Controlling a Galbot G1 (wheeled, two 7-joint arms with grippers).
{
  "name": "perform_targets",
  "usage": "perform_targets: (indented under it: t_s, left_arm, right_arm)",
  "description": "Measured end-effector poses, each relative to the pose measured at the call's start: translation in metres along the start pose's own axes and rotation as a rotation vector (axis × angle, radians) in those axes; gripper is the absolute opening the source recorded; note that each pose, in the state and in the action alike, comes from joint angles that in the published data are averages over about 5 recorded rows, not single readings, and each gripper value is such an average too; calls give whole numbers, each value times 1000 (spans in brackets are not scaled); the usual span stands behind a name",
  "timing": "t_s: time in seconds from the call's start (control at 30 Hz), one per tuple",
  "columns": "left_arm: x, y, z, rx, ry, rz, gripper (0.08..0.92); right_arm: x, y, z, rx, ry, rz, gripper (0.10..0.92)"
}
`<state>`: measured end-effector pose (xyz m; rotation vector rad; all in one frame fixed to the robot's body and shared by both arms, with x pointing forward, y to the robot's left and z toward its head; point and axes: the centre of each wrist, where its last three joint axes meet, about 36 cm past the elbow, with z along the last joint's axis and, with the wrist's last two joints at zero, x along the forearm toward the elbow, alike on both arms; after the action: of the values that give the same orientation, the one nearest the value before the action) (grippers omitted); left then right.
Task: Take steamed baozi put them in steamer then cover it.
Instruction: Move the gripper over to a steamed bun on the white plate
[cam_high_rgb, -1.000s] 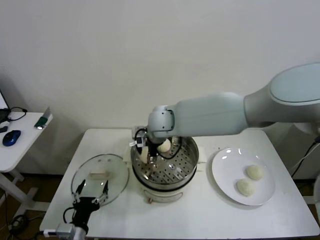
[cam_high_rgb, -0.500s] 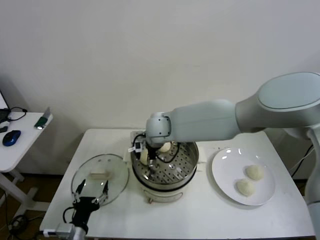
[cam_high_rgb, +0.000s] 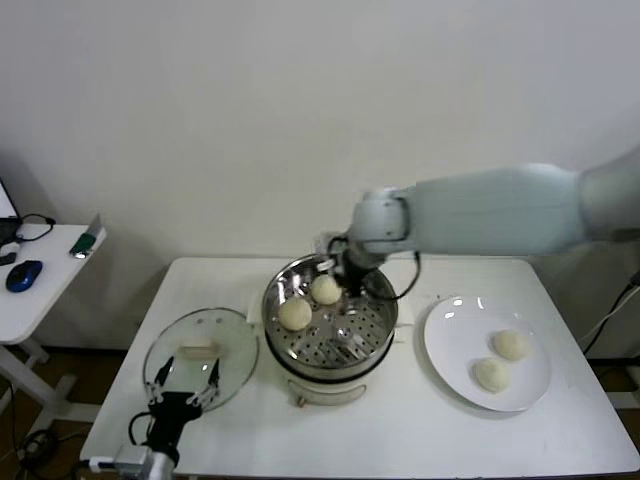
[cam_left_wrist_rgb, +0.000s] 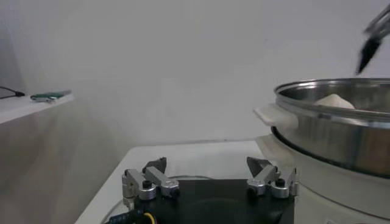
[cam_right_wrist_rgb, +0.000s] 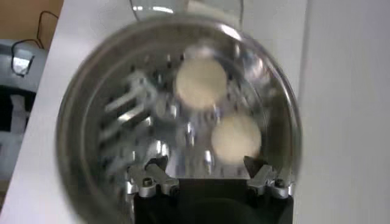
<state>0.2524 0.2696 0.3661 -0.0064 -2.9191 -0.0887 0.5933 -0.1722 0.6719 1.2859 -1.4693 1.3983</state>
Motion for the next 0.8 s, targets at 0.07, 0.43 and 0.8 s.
perform_targets:
  t_s: [0.07,0.43,0.8]
  left_arm:
    - [0,0,0,-1,-1,1,823]
    - [0,-3,0,0,3,-2,823]
    - [7,-3,2,1,10,-18,823]
  right_arm:
    - [13,6,36,-28,11,-9,823]
    - [5,73,196,-156,82,-60,823]
    - [-62,110,249,-162,121,-118,823]
